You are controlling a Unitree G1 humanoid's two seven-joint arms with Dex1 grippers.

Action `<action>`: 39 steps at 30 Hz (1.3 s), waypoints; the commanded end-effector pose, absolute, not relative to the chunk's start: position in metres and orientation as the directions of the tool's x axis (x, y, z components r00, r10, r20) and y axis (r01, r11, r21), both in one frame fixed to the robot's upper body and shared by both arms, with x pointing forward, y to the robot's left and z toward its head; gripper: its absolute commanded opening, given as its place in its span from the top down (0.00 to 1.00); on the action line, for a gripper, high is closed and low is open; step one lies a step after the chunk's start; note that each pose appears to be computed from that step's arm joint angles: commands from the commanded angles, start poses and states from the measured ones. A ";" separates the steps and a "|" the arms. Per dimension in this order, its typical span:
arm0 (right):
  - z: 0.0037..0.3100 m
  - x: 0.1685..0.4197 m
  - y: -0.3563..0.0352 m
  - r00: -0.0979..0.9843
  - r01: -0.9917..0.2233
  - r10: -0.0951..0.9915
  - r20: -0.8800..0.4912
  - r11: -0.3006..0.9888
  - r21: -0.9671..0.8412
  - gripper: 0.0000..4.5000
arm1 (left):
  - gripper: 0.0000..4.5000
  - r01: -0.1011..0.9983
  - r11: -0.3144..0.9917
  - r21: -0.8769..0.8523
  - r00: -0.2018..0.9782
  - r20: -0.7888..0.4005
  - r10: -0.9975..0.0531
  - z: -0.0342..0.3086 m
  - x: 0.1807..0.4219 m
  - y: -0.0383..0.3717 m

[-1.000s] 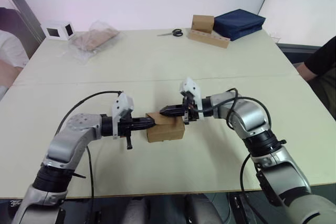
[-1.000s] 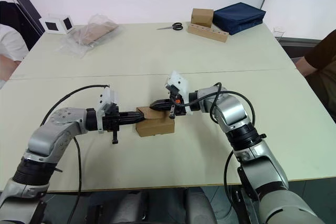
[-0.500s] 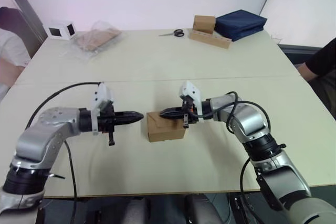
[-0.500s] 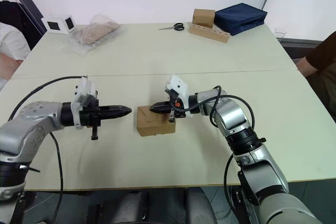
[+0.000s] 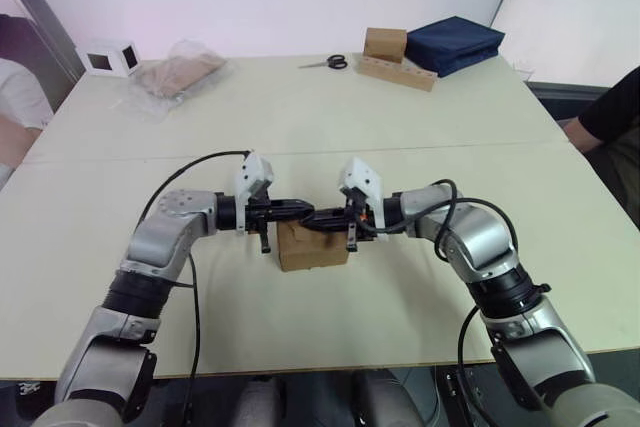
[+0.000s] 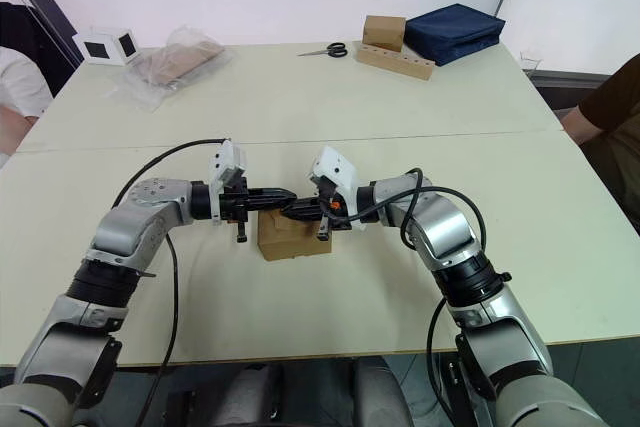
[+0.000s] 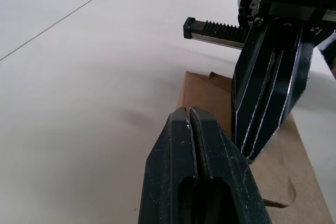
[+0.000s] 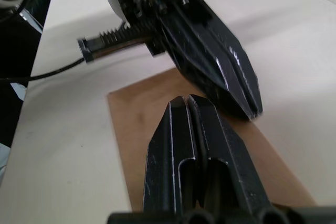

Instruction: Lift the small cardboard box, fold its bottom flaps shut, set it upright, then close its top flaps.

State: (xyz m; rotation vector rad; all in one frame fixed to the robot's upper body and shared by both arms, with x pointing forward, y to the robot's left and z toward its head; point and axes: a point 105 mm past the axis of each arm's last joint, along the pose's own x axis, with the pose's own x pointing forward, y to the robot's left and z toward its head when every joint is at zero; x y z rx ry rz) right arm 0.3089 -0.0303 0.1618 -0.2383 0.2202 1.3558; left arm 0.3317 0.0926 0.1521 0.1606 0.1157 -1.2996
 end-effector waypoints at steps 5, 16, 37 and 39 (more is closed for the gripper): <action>0.191 0.291 -0.035 0.209 -0.976 0.949 -0.235 0.189 -0.108 1.00 | 0.99 0.968 0.235 0.088 0.247 -0.174 -0.953 0.156 0.332 0.089; 0.169 0.284 -0.042 0.243 -0.970 0.920 -0.308 0.220 -0.105 1.00 | 0.99 0.965 0.242 0.098 0.255 -0.148 -0.955 0.161 0.341 0.084; 0.150 0.291 -0.041 0.275 -0.961 0.880 -0.388 0.242 -0.132 1.00 | 0.99 0.968 0.229 0.103 0.243 -0.158 -0.957 0.158 0.337 0.082; 0.149 0.293 -0.041 0.283 -0.959 0.873 -0.396 0.245 -0.145 1.00 | 0.99 0.967 0.234 0.103 0.249 -0.159 -0.956 0.158 0.338 0.084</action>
